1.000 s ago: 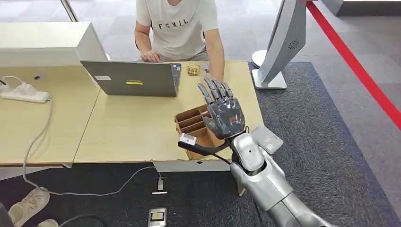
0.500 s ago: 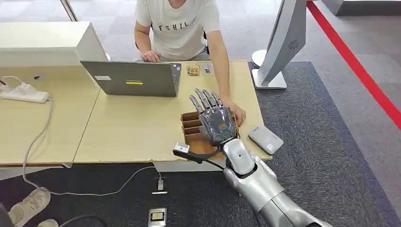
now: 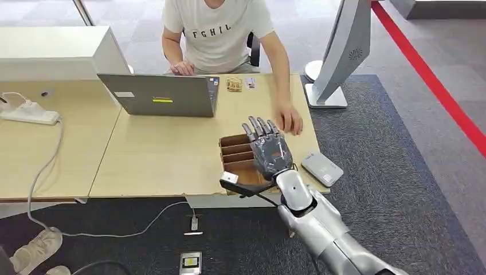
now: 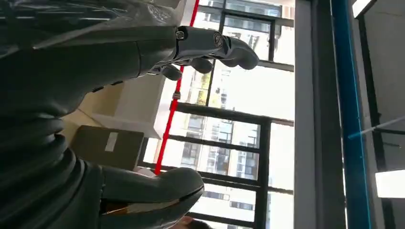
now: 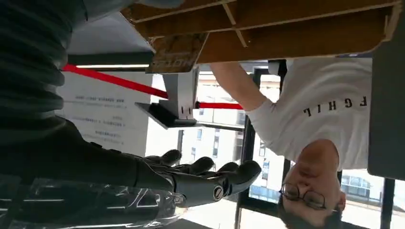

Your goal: Pass the card to the sensor for recognition and then transmit it.

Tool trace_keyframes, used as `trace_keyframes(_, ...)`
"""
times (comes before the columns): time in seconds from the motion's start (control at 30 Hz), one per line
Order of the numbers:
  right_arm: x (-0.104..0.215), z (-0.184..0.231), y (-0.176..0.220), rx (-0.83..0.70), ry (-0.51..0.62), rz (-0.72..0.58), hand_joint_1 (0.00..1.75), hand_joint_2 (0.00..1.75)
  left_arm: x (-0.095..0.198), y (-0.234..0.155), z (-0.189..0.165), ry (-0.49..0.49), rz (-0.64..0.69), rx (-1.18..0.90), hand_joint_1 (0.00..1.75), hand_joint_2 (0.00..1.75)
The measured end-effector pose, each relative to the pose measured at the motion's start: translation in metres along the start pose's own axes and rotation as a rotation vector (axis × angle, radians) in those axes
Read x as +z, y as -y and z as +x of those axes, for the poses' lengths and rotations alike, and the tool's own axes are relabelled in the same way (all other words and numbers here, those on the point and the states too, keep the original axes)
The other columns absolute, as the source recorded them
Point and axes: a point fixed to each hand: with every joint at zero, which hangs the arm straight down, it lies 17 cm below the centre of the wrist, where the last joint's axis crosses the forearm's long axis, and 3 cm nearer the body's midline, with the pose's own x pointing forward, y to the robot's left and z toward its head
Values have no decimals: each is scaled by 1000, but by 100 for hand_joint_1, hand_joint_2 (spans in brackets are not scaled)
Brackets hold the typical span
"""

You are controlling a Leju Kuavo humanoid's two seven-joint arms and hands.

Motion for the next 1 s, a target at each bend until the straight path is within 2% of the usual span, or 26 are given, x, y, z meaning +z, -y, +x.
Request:
trace_keyframes(0.37, -7, -43, -1, -45, -126, 6, 0, 175, 0, 1, 2, 10, -8, -14, 0, 175)
trace_keyframes(0.57, -8, -57, 1, -67, -159, 4, 0, 175, 1, 1, 1, 8, -5, -15, 0, 175)
trace_keyframes(0.67, -7, -63, 0, -69, -174, 8, 12, 175, 0, 0, 1, 6, -3, -13, 0, 175)
trace_keyframes(0.83, -3, -67, -7, -64, -180, 30, 19, 175, 0, -1, -1, -6, 6, -4, 0, 175)
trace_keyframes(0.9, 0, -69, -11, -62, -184, 42, 37, 175, 1, -2, -2, -12, 10, 0, 0, 175)
trace_keyframes(0.93, 1, -70, -14, -60, -186, 49, 73, 175, 1, -3, -2, -14, 11, 1, 0, 175)
trace_keyframes(0.97, 3, -70, -16, -58, -188, 57, 98, 175, 1, -3, -3, -17, 12, 4, 0, 175)
trace_keyframes(1.0, 5, -71, -19, -57, -189, 63, 147, 175, 1, -3, -3, -18, 13, 5, 0, 175)
